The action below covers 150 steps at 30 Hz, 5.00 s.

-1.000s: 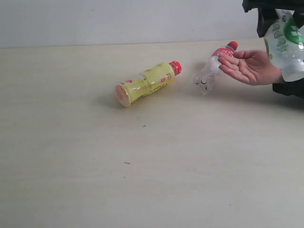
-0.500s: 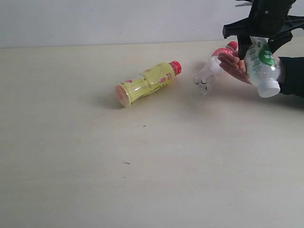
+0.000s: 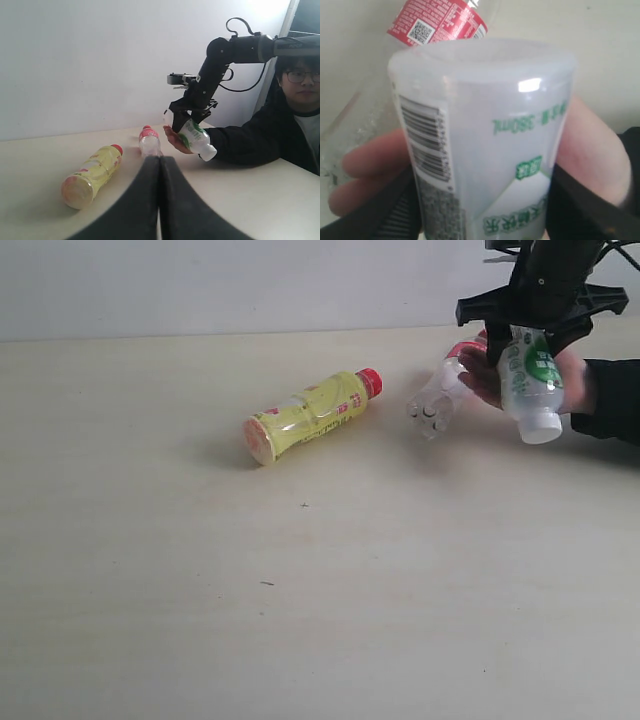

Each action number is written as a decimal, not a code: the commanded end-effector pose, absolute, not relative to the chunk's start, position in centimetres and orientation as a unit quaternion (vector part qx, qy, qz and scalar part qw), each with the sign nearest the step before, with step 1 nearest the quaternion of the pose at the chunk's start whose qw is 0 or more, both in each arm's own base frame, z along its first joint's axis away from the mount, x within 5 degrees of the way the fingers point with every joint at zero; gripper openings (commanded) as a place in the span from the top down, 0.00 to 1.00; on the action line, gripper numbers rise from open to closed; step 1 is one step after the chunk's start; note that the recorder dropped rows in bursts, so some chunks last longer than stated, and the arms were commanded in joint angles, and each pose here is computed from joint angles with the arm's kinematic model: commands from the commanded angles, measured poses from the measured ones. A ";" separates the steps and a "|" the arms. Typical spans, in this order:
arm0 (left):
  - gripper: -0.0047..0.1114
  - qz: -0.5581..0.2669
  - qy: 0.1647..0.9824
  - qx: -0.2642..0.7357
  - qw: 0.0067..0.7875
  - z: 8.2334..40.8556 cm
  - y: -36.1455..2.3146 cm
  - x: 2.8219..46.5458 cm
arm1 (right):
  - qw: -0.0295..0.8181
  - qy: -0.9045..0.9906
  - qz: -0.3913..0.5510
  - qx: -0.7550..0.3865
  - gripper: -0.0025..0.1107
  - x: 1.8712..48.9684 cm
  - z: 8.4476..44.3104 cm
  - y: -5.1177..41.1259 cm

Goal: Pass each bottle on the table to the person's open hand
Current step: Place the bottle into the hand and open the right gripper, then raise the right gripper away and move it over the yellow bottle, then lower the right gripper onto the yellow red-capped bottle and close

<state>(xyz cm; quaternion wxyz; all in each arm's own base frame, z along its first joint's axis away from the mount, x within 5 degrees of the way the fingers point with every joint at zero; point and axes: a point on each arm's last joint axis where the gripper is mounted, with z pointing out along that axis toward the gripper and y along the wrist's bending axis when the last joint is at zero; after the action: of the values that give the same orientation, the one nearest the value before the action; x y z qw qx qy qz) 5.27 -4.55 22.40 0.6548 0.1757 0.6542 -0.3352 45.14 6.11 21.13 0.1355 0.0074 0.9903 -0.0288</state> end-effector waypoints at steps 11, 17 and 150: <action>0.96 -0.337 0.655 0.173 0.654 22.3 -4.5 5.2 | 0.168 0.986 -0.022 0.009 0.64 46.3 20.2 6.3; 0.96 -0.337 0.655 0.173 0.654 22.3 -4.5 5.2 | 0.189 0.982 -0.015 0.017 0.62 46.6 20.3 6.4; 0.96 -0.337 0.655 0.173 0.654 22.3 -4.5 5.2 | 0.290 0.513 -0.070 -0.805 0.19 45.1 12.7 24.3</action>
<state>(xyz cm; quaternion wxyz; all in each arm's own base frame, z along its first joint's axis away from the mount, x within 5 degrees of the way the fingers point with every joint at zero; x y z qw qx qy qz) 5.27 -4.55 22.40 0.6548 0.1757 0.6542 -0.3352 44.83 24.19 12.28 0.2808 -0.8093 0.5121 -0.0635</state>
